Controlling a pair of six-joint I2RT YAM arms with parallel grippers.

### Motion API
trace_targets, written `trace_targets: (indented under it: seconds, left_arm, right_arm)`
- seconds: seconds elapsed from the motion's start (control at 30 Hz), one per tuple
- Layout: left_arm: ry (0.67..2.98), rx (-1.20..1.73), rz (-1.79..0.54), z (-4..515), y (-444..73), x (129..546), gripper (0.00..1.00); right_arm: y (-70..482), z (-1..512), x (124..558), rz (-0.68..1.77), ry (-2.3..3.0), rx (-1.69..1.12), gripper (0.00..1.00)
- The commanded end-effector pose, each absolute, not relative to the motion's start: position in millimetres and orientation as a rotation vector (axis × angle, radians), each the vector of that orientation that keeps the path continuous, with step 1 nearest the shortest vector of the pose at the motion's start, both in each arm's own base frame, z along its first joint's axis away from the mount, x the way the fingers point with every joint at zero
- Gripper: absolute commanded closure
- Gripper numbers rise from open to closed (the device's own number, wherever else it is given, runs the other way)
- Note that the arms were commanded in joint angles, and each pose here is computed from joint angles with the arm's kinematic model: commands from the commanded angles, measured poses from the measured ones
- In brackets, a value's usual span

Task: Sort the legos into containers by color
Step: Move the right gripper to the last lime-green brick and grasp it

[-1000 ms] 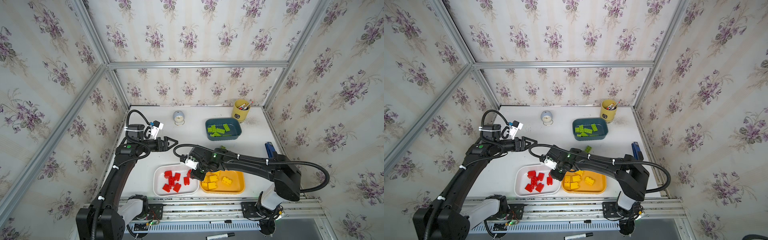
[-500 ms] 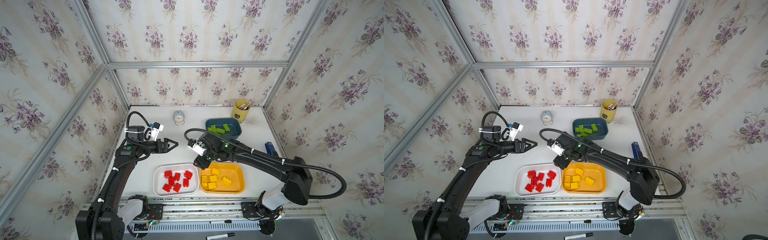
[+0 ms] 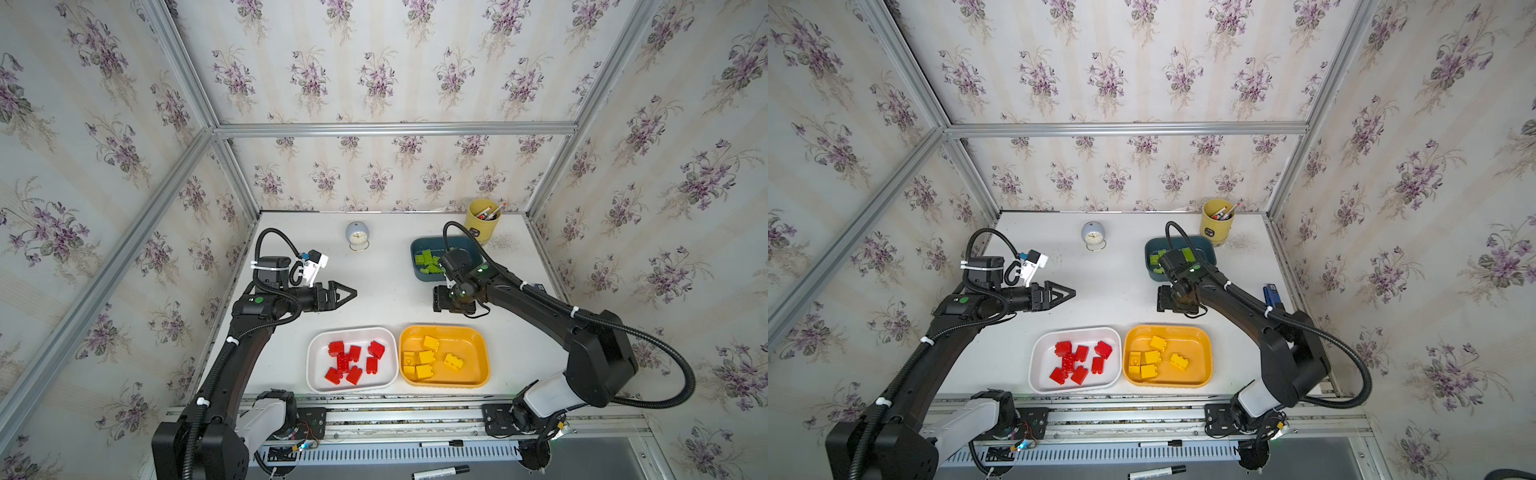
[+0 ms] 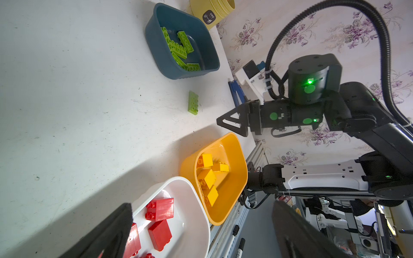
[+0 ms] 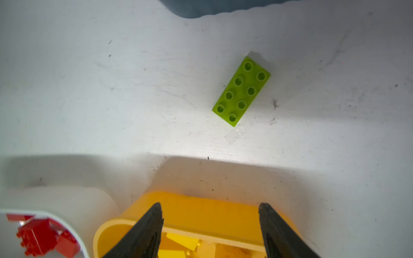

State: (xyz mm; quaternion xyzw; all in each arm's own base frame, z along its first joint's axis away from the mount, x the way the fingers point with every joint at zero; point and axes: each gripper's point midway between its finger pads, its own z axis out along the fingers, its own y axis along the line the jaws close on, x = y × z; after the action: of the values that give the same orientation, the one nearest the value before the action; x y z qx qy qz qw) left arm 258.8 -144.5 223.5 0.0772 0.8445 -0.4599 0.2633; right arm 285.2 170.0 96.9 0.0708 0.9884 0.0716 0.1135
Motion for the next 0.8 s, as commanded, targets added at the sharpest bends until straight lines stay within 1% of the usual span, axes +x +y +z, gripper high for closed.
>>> trace_targets:
  seconds: [0.0,0.13,0.23,0.4,0.5,0.6,0.77]
  left_arm:
    - [2.26,0.231,-1.245,228.1,-145.5,259.7,0.01]
    - [2.259,0.233,-1.241,228.2,-145.2,260.3,0.01]
    - [2.261,0.233,-1.239,227.6,-145.3,260.5,0.01]
    - [2.259,0.234,-1.232,227.6,-144.5,260.9,0.01]
    - [2.265,0.229,-1.231,225.8,-144.1,261.8,0.01]
    - [2.268,0.229,-1.233,225.3,-144.3,262.5,0.01]
    - [2.267,0.23,-1.231,225.9,-144.1,263.7,0.01]
  right_arm:
    - [164.1,89.6,302.7,0.144,2.832,0.519,0.28]
    - [163.6,73.6,318.8,0.049,2.827,0.581,0.25]
    - [154.3,58.8,336.7,0.025,2.802,0.669,0.25]
    - [150.9,41.3,348.5,-0.053,2.817,0.674,0.28]
    - [157.5,29.3,353.7,-0.003,2.848,0.677,0.34]
    - [157.8,22.1,356.6,-0.014,2.853,0.669,0.39]
    - [156.6,9.5,349.6,-0.041,2.903,0.676,0.5]
